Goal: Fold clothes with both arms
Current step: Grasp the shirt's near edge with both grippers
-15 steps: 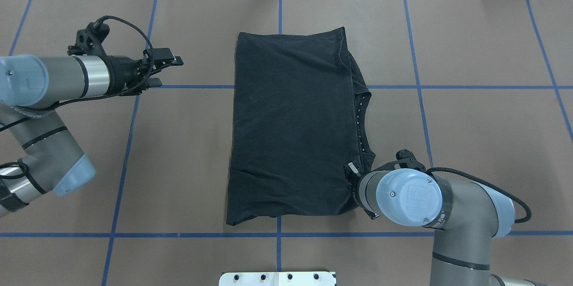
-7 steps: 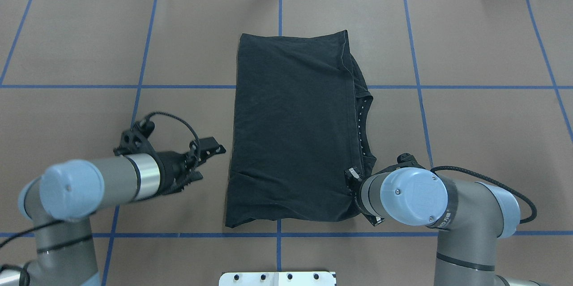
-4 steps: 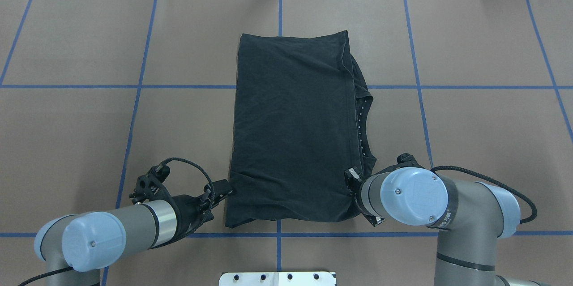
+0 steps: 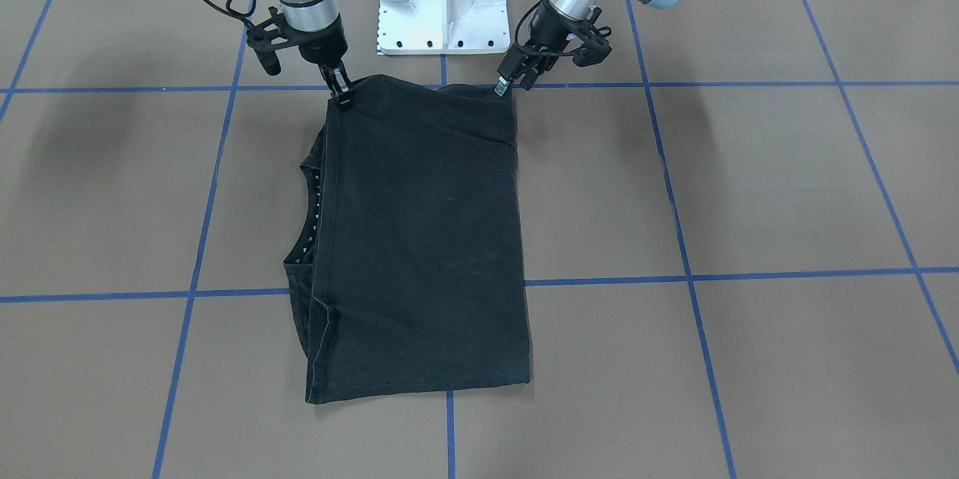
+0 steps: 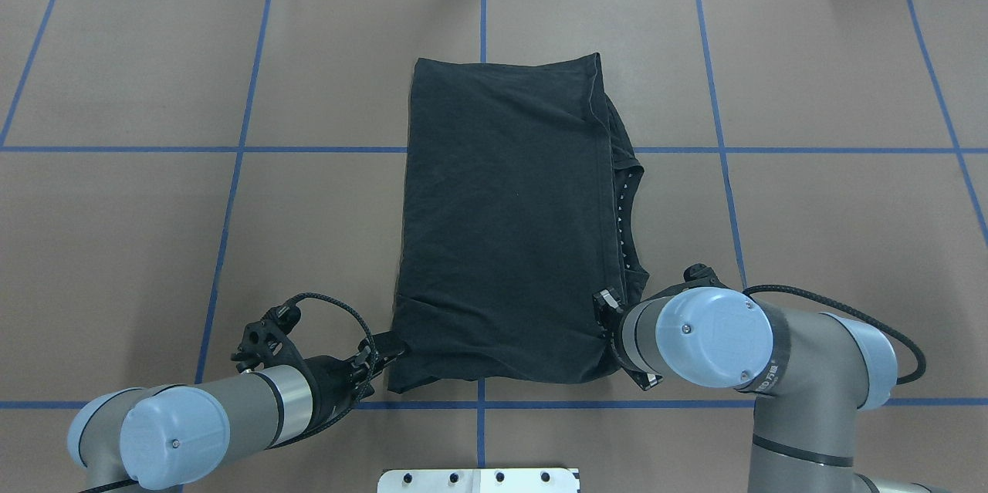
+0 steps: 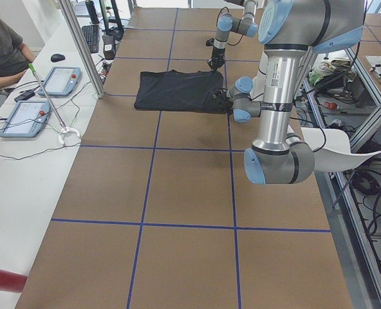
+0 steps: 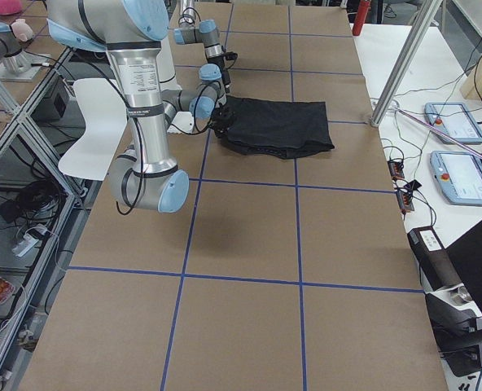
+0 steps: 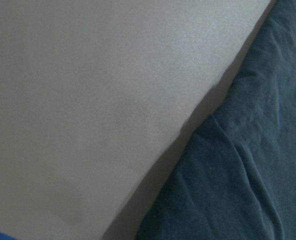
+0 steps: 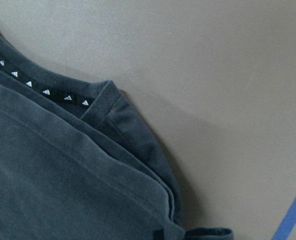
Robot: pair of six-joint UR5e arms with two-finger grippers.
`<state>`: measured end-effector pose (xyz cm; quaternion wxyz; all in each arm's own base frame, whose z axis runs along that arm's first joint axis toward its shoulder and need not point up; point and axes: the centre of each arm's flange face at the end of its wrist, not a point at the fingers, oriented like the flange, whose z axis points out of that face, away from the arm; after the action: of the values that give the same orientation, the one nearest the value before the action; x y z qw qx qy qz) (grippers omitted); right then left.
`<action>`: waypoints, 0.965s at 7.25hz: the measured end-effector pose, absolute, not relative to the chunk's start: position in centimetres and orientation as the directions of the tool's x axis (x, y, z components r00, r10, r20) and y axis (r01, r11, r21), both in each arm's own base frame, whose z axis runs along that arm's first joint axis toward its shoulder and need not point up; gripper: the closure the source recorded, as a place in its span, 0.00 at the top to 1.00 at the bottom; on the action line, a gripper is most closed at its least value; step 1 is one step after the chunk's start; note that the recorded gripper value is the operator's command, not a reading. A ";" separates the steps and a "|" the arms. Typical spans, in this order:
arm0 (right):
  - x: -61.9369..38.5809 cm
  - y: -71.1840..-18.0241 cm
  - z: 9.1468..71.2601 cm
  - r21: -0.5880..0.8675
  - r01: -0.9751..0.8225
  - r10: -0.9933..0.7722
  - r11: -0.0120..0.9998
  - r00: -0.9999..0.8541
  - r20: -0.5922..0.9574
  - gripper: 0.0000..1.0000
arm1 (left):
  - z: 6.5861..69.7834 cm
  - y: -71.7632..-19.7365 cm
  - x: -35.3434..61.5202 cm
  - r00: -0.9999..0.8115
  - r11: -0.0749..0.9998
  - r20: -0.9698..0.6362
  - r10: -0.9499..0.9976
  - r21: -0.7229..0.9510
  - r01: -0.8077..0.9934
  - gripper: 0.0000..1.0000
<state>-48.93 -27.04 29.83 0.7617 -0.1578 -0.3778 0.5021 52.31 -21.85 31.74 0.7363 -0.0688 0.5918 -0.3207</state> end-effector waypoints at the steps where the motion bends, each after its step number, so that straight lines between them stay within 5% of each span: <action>1: -48.9 -27.1 29.8 -0.622 -0.643 0.885 0.446 0.211 0.415 0.00 | 31.9 -21.8 52.5 0.097 0.785 -0.827 -0.554 -0.479 0.393 0.83; 4: -48.9 -27.1 29.8 -0.624 -0.640 0.884 0.448 0.213 0.416 0.00 | 32.4 -21.2 53.4 0.114 0.789 -0.825 -0.554 -0.476 0.389 0.69; 5: -48.9 -27.1 29.8 -0.622 -0.639 0.882 0.452 0.216 0.418 0.00 | 32.4 -20.9 53.6 0.116 0.790 -0.824 -0.555 -0.477 0.386 0.51; 7: -48.9 -27.1 29.9 -0.621 -0.639 0.881 0.454 0.218 0.420 0.00 | 32.1 -20.5 53.9 0.110 0.783 -0.816 -0.568 -0.494 0.379 0.00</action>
<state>-48.89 -27.14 29.86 0.7640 -0.1597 -0.3787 0.4974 53.86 -20.49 32.09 0.7405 -0.0807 0.5857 -0.3197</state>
